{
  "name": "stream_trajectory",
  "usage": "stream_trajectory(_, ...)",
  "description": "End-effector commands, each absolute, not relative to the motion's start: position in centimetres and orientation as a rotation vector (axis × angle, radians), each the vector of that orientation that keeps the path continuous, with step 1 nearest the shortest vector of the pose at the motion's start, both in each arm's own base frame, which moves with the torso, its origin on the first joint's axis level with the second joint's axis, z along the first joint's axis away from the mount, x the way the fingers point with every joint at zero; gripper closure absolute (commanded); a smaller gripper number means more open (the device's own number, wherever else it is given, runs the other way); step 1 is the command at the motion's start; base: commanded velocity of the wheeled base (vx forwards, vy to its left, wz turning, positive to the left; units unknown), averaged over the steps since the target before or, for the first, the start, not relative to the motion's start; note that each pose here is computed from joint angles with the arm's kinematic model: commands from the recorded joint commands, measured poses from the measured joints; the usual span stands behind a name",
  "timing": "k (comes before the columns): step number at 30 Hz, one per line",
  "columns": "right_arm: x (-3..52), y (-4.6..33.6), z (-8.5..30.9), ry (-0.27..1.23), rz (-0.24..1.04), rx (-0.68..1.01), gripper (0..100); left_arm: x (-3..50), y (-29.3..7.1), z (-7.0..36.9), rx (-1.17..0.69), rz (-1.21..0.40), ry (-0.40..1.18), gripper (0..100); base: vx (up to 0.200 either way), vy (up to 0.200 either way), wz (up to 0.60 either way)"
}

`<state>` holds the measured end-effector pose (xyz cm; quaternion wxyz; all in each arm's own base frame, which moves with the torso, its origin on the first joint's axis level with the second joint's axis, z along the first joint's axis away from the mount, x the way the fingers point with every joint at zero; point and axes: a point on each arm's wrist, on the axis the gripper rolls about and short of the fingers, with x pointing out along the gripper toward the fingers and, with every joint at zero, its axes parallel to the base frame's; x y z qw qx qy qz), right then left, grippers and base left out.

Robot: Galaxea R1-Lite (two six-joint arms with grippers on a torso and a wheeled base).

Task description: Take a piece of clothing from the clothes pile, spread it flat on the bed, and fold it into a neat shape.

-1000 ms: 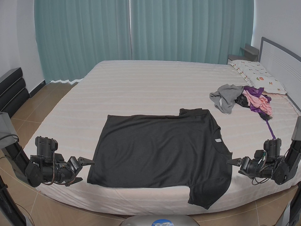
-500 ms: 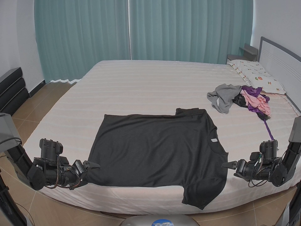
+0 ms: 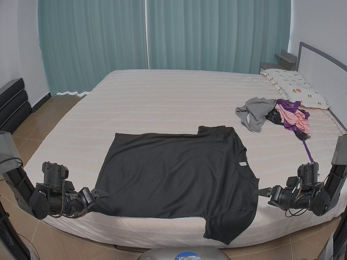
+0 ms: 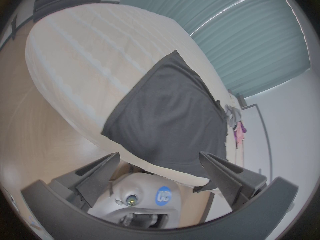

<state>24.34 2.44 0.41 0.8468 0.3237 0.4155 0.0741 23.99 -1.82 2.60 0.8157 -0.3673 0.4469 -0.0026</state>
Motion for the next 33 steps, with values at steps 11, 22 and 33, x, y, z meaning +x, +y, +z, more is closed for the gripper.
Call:
stream_trajectory(11,24.4,2.4,-0.1,0.894,0.150,0.682,0,24.2,-1.4,-0.8,-0.678,0.149,1.030,0,0.000,0.000,0.00)
stream_trajectory(22,24.4,2.5,-0.2,0.898,0.152,0.681,0,26.0,-1.5,-1.7,-0.660,0.165,0.999,0,0.000,0.000,0.00)
stream_trajectory(33,24.6,2.6,-0.1,0.891,0.156,0.678,0,27.2,-0.8,-2.4,-0.576,0.113,0.974,0,0.000,0.000,0.00)
